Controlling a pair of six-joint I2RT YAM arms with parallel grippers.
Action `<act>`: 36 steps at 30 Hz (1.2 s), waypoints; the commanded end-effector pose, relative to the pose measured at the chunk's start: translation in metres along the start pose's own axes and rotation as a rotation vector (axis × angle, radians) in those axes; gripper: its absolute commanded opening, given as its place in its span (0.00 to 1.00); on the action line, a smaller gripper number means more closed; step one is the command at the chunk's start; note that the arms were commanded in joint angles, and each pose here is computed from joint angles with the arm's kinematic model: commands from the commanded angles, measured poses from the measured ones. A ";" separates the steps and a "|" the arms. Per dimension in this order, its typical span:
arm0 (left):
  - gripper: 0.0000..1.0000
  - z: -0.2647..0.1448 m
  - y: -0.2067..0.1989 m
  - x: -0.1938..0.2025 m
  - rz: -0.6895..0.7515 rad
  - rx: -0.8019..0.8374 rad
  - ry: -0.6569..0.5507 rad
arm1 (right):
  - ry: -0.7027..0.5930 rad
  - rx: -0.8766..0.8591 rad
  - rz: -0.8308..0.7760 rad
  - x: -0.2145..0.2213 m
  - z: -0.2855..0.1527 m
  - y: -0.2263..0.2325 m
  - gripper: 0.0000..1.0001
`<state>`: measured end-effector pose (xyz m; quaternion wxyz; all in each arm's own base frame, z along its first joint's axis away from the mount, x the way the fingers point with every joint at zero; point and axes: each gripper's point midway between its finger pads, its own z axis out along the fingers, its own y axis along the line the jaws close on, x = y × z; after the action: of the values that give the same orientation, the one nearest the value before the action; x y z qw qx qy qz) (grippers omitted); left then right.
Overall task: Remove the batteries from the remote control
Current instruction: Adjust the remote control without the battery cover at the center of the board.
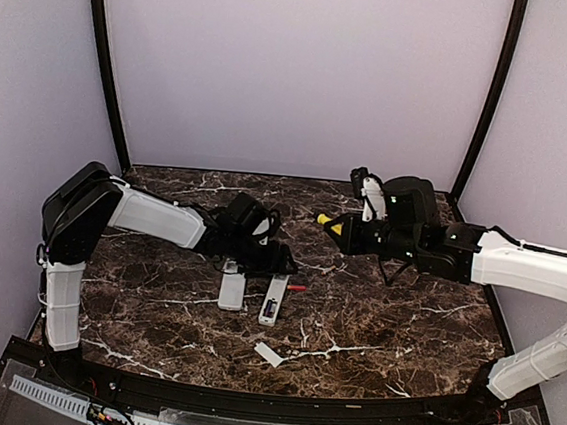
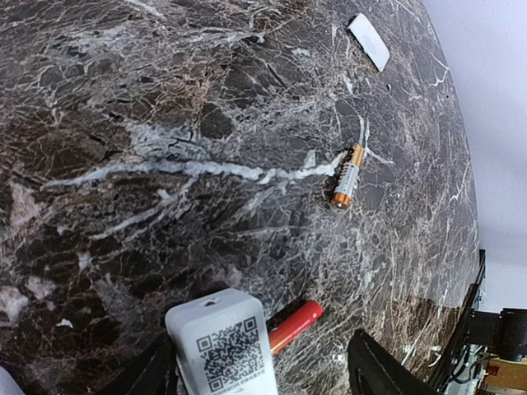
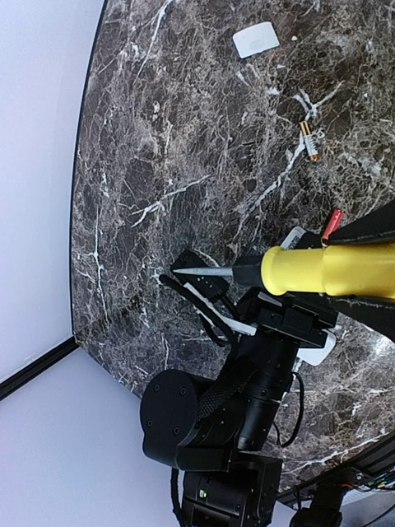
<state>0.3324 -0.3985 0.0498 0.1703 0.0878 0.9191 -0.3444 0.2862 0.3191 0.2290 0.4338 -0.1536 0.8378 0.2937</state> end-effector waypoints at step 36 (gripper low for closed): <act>0.38 -0.041 0.001 0.033 0.016 0.030 0.026 | 0.614 -0.103 0.200 0.127 -0.019 0.056 0.00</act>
<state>0.2966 -0.3649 0.0573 0.1582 0.0934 0.9238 -0.3358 0.1798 0.3401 0.1490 0.1473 -0.1896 0.9253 0.2935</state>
